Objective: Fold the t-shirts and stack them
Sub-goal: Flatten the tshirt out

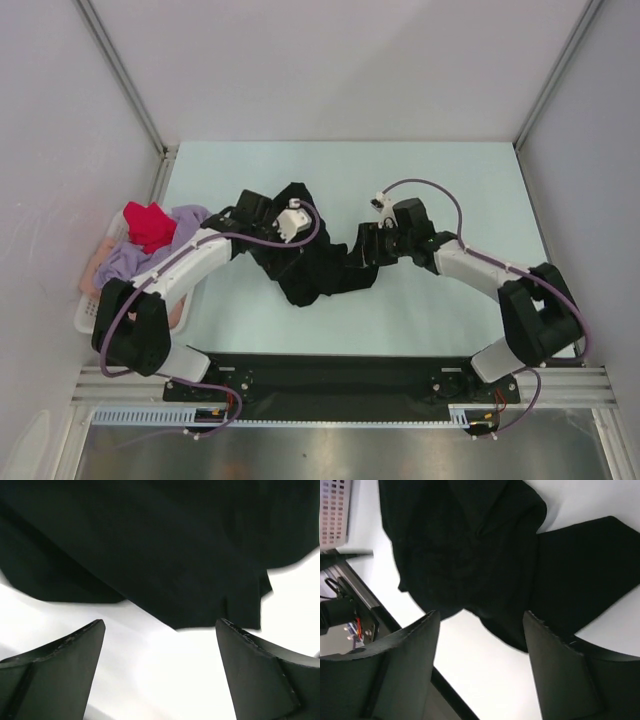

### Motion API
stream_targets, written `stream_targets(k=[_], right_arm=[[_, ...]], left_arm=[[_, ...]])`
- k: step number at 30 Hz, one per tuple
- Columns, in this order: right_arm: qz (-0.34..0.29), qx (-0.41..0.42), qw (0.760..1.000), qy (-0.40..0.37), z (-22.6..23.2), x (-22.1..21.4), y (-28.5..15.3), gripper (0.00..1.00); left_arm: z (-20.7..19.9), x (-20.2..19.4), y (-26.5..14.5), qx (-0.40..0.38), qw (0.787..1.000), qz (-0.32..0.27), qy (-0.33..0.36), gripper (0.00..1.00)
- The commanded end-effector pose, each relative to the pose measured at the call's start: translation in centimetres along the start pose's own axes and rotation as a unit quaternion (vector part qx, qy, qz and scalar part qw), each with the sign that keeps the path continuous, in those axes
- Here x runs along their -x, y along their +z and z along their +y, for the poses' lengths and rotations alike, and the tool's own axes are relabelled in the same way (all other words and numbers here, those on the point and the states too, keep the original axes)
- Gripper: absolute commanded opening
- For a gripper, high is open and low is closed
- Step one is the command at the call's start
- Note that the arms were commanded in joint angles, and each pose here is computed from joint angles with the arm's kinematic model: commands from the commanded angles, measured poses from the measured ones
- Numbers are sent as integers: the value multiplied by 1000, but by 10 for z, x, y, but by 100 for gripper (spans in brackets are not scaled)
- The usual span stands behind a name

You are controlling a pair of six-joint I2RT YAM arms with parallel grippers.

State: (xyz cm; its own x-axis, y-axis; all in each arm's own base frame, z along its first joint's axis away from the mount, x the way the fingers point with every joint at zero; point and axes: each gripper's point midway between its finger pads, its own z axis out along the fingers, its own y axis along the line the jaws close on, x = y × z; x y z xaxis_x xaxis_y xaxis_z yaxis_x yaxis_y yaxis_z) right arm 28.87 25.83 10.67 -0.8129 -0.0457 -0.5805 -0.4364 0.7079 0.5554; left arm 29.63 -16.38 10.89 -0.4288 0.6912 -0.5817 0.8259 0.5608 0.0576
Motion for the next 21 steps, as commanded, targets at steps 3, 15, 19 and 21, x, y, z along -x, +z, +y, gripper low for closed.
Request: stream_targets(k=[3, 15, 19, 21], right_arm=[[-14, 47, 998, 42, 8, 17, 31, 67], [-67, 89, 991, 68, 21, 53, 24, 0], [-146, 19, 989, 18, 20, 101, -23, 0], [-188, -10, 982, -15, 31, 122, -59, 0]], left_arm=[[-24, -23, 10, -51, 998, 29, -6, 100], [-35, -32, 7, -58, 998, 15, -8, 100], [-26, -18, 0, -41, 999, 0, 4, 100], [-19, -4, -4, -32, 999, -12, 11, 100]])
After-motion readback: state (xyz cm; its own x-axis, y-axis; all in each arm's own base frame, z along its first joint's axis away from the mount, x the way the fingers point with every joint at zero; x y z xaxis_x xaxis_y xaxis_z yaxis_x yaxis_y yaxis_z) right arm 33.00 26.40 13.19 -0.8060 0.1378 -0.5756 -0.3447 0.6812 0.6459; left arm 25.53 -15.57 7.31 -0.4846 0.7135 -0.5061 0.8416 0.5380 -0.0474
